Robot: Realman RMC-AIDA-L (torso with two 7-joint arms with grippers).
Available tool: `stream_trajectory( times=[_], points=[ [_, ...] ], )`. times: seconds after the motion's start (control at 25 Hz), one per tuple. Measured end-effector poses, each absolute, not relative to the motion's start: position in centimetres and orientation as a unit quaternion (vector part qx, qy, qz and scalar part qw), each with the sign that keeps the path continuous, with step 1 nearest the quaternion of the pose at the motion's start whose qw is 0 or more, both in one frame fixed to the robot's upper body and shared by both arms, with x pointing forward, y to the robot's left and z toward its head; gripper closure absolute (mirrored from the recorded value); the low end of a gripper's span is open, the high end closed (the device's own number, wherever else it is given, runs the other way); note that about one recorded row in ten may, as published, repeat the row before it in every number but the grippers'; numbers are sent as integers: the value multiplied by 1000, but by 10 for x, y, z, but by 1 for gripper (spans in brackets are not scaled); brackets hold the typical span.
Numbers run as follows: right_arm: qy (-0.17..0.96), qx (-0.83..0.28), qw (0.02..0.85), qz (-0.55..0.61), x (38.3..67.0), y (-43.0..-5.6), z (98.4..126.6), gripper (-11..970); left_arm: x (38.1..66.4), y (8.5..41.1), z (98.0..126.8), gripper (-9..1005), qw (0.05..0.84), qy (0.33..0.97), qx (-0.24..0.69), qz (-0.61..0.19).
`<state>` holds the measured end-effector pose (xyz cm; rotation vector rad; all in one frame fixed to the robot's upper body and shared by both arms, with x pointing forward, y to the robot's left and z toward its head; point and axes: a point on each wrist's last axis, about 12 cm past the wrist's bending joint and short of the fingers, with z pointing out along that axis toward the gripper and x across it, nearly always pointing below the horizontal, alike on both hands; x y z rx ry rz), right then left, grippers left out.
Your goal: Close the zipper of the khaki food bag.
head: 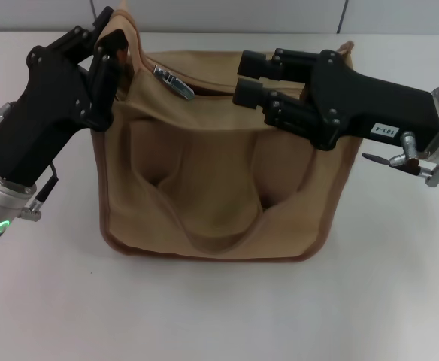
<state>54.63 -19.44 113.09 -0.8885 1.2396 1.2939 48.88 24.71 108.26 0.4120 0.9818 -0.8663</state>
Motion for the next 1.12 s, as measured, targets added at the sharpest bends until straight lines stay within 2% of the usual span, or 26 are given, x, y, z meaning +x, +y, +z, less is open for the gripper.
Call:
stream_trajectory(
  times=[0.2,0.44,0.64,0.88,1.12],
  points=[
    [547,-378,525,530,554,-190,1129,554,488,247,1083,906,775,450,191,-402],
    [584,-384,477,534,567,-175,1131,444,490,245,1085,906,775,444,193,-405],
    [596,-382,445,548,569,-169,1133,419,491,245,1086,906,775,445,194,-405],
    [613,-359,424,562,569,-170,1133,309,494,243,1086,906,774,447,195,-404],
    [640,-346,381,570,572,-170,1134,309,497,240,1087,906,772,448,195,-407]
  ],
)
